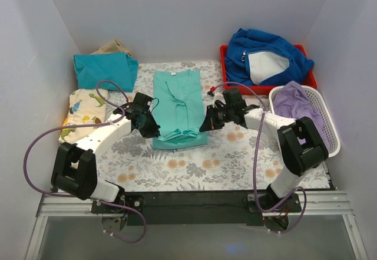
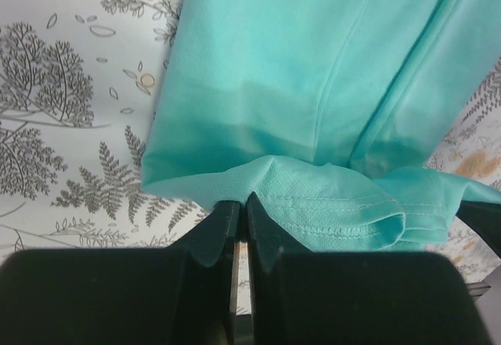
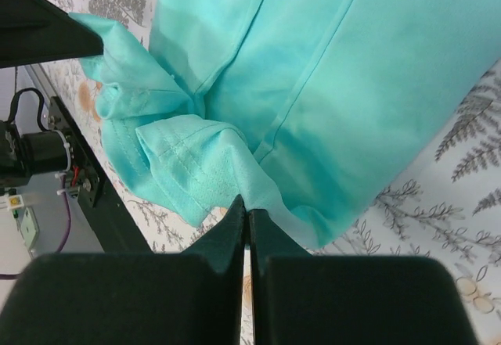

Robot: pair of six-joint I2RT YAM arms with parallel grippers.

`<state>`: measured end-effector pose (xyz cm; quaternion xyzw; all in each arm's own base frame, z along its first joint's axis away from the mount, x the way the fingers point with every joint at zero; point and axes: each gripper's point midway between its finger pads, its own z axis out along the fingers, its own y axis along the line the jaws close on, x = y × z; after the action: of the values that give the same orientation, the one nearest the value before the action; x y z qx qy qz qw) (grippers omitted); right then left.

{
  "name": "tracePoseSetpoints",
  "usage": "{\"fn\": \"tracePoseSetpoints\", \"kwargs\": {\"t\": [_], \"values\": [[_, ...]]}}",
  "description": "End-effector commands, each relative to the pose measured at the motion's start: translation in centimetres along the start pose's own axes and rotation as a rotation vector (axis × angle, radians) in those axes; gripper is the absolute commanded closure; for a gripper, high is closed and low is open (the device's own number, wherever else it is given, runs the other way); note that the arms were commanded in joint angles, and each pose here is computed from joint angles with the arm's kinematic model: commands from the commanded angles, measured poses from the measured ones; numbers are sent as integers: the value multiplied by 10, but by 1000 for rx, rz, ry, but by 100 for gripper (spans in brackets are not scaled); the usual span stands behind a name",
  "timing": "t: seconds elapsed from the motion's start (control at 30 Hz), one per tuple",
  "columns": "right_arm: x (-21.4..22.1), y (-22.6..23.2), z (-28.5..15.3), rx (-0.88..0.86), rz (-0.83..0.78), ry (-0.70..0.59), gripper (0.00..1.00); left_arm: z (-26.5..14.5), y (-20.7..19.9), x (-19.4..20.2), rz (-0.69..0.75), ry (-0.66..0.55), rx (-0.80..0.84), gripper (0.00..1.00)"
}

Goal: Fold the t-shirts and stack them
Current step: Fold the tshirt

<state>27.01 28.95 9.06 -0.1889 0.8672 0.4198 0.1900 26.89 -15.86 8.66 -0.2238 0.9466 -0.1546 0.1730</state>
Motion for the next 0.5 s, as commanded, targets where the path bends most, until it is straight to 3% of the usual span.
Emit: {"fn": "tracePoseSetpoints", "kwargs": {"t": [0.0,0.47], "values": [[-28,6,0,-68,-54,-24,99,5,-8,-28,25,-63,8,100],[-59,-21,27,-106,-9,0,99,42,-20,-84,8,-80,30,100]]}}
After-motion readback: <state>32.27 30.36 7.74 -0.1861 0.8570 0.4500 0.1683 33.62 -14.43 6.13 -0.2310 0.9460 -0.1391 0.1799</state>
